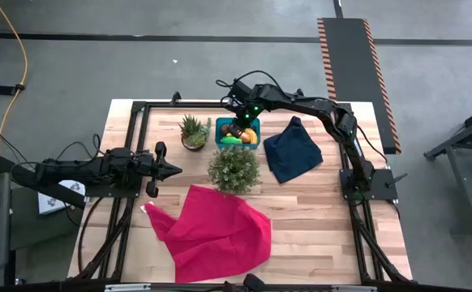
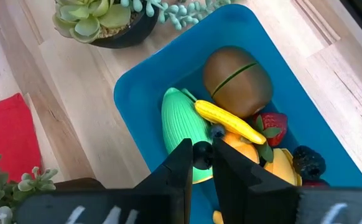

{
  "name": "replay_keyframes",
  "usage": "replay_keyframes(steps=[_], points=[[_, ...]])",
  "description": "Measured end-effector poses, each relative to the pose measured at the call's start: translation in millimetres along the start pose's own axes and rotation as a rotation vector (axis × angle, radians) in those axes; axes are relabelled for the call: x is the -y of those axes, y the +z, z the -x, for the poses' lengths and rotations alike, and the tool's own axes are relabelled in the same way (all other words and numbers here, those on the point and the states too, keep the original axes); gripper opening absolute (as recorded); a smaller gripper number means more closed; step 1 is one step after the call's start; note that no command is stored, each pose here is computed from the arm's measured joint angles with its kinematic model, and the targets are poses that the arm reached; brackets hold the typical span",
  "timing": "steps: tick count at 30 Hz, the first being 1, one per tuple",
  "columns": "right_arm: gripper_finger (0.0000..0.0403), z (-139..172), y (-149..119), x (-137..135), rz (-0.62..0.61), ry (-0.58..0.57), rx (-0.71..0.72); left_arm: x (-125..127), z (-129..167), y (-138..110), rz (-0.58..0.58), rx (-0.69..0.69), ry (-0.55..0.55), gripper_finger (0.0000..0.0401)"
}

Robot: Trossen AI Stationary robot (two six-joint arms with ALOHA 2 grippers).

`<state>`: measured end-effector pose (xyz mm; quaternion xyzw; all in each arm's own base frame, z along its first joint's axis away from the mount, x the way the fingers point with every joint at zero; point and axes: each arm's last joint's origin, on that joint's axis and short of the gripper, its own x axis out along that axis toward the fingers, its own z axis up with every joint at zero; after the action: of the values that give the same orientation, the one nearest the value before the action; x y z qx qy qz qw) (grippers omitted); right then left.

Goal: Pick and placing Produce into tupperware
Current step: Put the blueberry into the blue bin, then return to Home Position

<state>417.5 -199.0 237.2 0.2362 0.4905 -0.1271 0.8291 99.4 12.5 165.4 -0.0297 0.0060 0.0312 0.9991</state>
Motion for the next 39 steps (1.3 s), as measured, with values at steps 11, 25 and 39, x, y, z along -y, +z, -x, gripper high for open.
replay_keyframes(steps=[11,25,39], points=[[0.0037,0.6,-1.4,2.6,-0.033,-0.003,-0.016,0.0,0.0,0.0,0.0,0.0,0.0,0.0001],[0.0071,0.6,-1.5,2.6,-0.061,-0.005,-0.017,0.0,0.0,0.0,0.0,0.0,0.0,0.0001],[0.0094,0.6,-1.4,3.1,-0.062,-0.029,-0.014,0.0,0.0,0.0,0.0,-0.001,-0.001,0.0001]])
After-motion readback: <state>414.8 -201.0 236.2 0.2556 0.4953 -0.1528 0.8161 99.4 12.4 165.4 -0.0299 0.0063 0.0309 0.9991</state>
